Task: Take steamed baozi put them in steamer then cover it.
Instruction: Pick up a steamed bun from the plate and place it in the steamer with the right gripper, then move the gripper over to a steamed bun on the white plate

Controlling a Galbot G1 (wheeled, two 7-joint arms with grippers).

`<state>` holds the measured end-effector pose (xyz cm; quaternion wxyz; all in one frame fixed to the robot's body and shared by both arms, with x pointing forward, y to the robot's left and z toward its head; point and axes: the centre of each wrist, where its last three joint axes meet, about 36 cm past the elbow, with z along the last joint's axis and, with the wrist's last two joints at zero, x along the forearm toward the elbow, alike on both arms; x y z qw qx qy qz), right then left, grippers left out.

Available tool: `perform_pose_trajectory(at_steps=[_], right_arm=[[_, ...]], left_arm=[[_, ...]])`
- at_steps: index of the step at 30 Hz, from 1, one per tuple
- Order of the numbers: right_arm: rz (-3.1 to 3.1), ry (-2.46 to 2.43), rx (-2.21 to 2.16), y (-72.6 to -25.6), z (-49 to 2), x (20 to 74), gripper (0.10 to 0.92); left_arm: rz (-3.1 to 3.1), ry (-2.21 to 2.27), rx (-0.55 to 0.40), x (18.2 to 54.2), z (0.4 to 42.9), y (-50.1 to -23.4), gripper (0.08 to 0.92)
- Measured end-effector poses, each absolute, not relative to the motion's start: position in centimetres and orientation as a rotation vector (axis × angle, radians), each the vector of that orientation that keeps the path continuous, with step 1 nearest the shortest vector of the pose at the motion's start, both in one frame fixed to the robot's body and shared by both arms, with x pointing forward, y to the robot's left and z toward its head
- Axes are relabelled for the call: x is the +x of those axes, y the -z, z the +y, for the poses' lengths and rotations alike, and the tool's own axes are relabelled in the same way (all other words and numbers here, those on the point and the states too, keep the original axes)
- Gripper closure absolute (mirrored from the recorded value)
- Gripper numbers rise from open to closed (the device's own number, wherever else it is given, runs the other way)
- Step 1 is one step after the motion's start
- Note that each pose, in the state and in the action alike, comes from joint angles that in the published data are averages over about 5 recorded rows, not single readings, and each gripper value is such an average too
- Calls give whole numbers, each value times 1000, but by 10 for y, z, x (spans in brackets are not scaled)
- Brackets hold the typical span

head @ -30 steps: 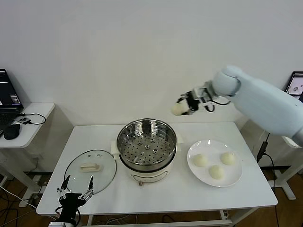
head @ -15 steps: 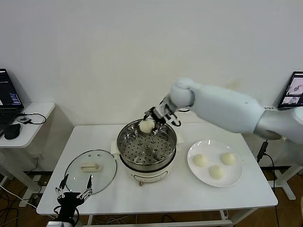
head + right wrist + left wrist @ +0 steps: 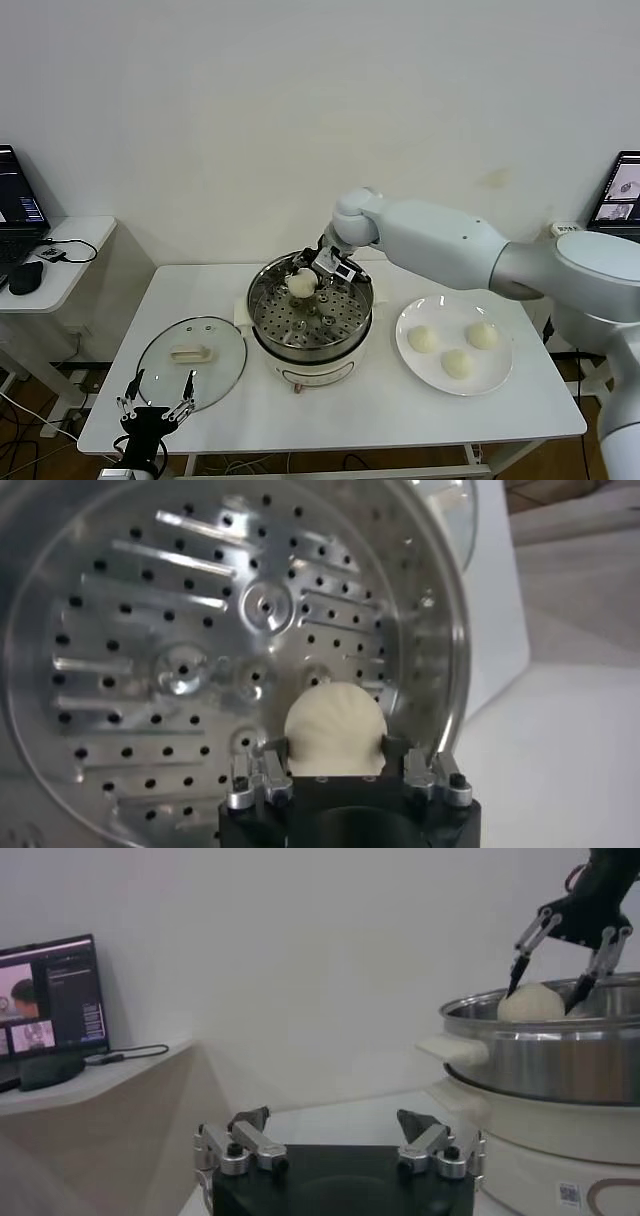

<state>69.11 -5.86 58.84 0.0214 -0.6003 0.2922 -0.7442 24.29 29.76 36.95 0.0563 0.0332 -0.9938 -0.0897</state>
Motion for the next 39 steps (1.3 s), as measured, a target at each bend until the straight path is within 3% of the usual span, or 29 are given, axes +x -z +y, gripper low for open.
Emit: perform_pose_trajectory(at_steps=[14,24,39], right_arm=[[769,2347,-1794,-571,-60,707,415],[765,2337,-1781,-570,-65,710,214],[1257,2345,-1827,-647,-122,682,200]], left_arm=[[-3022,276,95,242,295,-373,177],[-3024,277,94,241,294,-375,177],[-3029,298,74,246,299,-377,177]])
